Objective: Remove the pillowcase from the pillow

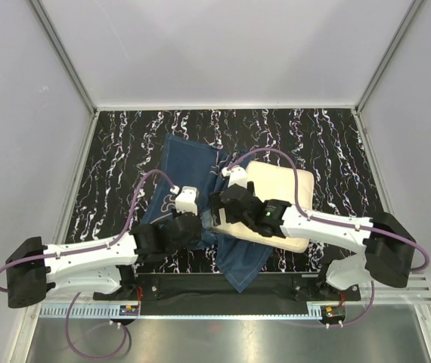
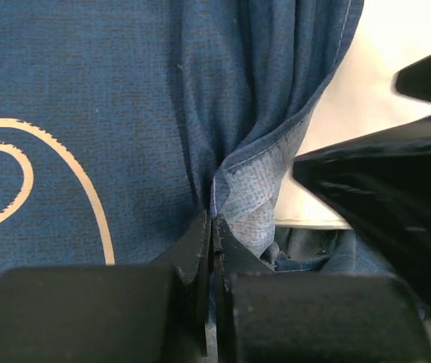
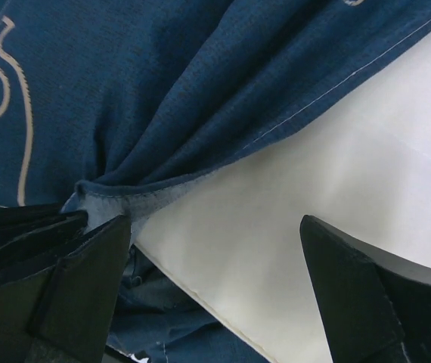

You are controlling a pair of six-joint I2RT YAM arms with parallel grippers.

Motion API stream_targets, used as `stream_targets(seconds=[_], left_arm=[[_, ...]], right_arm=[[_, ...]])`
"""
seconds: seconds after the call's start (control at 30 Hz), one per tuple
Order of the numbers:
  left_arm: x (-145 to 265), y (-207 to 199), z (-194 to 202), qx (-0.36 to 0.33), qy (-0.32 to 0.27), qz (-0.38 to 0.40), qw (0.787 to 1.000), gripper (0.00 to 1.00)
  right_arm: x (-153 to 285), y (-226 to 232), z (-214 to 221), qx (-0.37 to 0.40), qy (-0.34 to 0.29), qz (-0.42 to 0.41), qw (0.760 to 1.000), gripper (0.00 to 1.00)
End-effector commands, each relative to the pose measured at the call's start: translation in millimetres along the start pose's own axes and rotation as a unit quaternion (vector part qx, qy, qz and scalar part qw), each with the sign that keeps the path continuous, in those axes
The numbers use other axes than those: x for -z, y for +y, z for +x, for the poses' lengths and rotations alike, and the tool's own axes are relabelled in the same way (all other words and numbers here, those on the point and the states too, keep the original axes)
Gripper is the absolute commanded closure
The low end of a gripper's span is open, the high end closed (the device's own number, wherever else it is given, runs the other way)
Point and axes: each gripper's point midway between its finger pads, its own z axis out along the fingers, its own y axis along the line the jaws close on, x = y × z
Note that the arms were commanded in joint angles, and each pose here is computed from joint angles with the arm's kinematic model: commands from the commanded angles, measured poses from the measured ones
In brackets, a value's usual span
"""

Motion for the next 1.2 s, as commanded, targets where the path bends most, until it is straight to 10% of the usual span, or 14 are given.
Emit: stream_targets(seconds=[0.0, 0.7, 0.83, 0.87, 0.93, 1.17], left_arm=[[0.9, -0.4, -10.7, 0.023, -0.02, 0.007, 1.0, 1.0], [2.2, 48.8, -15.8, 0.057, -0.026, -0.037, 0.997, 1.0], [4.4, 53.9, -16.8, 0.057, -0.028, -0.044, 0.997, 1.0], [5.1, 53.8, -17.9, 0.059, -0.03, -0.042, 0.997, 1.0], [5.0, 56.0, -19.8, 0.061, -0.032, -0.045, 0.997, 1.0], [2.9, 66.2, -37.8, 0.066, -0.046, -0.054, 0.995, 1.0]], right_arm=[[-11.3, 5.1, 4.0, 0.012, -0.011, 0.005, 1.0, 0.0], [-27.9, -16.4, 84.4, 0.031, 0.064, 0.03, 0.997, 0.01], [-39.4, -13.3, 97.6, 0.024, 0.079, 0.03, 0.996, 0.39], [-41.1, -12.4, 99.7, 0.025, 0.083, 0.03, 0.996, 0.73], [-40.4, -15.1, 102.7, 0.026, 0.092, 0.039, 0.995, 1.0], [16.2, -29.5, 38.3, 0.017, 0.019, 0.061, 0.998, 1.0]])
